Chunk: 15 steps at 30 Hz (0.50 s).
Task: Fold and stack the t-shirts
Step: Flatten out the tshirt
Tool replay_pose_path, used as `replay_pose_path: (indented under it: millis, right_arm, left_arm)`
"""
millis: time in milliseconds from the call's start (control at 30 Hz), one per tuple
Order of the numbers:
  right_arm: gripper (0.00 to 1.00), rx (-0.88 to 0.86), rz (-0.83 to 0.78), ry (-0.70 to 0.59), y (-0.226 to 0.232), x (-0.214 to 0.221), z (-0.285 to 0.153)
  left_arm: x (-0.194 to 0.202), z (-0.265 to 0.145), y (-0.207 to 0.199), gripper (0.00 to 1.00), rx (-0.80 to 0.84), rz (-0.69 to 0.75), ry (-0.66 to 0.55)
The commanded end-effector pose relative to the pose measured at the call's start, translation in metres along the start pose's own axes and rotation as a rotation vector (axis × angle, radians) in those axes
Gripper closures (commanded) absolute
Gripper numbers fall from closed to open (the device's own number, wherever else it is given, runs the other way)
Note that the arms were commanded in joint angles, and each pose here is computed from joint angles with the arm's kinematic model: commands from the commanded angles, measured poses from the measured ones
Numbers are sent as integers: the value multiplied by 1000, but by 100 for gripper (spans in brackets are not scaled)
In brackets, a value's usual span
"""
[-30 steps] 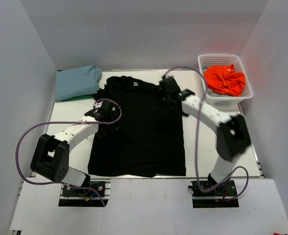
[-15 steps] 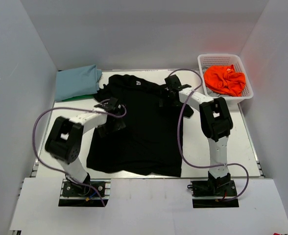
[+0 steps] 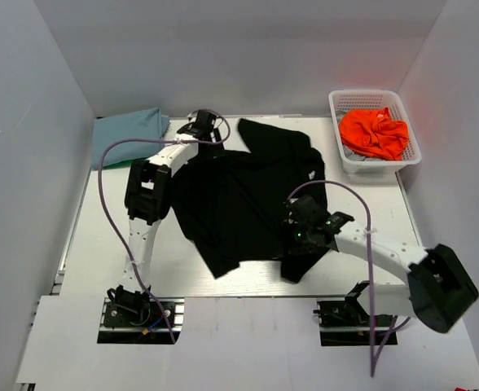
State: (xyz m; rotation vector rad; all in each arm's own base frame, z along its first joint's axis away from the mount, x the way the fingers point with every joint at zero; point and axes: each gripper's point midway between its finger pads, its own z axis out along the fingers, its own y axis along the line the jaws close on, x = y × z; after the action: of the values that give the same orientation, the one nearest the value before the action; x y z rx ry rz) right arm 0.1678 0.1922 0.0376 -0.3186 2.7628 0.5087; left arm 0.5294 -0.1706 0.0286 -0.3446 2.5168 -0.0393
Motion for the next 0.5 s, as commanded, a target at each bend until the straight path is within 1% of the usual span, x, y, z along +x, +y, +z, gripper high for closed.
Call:
replay_pose_path:
  millis: [0, 33, 67, 100, 133, 167, 200, 233, 267, 300, 333, 367, 400, 433, 467]
  right_arm:
    - [10, -184, -69, 8, 43, 10, -21]
    - [10, -196, -121, -39, 46, -1, -26]
    - [10, -181, -134, -97, 47, -17, -31]
    - [10, -120, -138, -161, 42, -35, -35]
    - [10, -85, -148, -189, 37, -44, -37]
    - [10, -49, -146, -227, 36, -58, -41]
    - [10, 69, -125, -300, 19, -77, -46]
    - [10, 106, -89, -333, 14, -85, -49]
    - [10, 179, -54, -365, 2, -91, -49]
    - [10, 253, -1, -409, -12, -102, -52]
    - [10, 282, 31, -421, -17, -104, -52]
    - [10, 313, 73, -424, -22, -106, -48]
    - [10, 330, 90, -399, -27, -107, -45]
    - [10, 302, 97, -365, -22, -104, -41]
    - [10, 296, 105, -350, -20, -107, -36]
  left_arm:
    - [-29, -10, -65, 0, 292, 184, -84]
    - [-44, -21, -79, 0, 352, 207, -119]
    - [-52, -32, -84, 0, 379, 206, -137]
    - [-64, -51, -88, 0, 406, 222, -170]
    - [-70, -62, -86, 0, 404, 229, -191]
    - [-74, -74, -85, 0, 409, 227, -204]
    - [-64, -77, -76, 0, 390, 239, -186]
    - [-74, -112, -76, 0, 405, 238, -233]
    - [-70, -124, -70, 0, 406, 229, -230]
    - [-36, -118, -53, 0, 387, 242, -154]
    - [-29, -128, -45, 0, 390, 225, -154]
    - [-31, -169, -43, 0, 426, 192, -201]
    - [6, -162, -21, 0, 393, 173, -124]
    - [19, -172, -13, 0, 402, 147, -113]
    - [33, -181, -4, 0, 400, 88, -92]
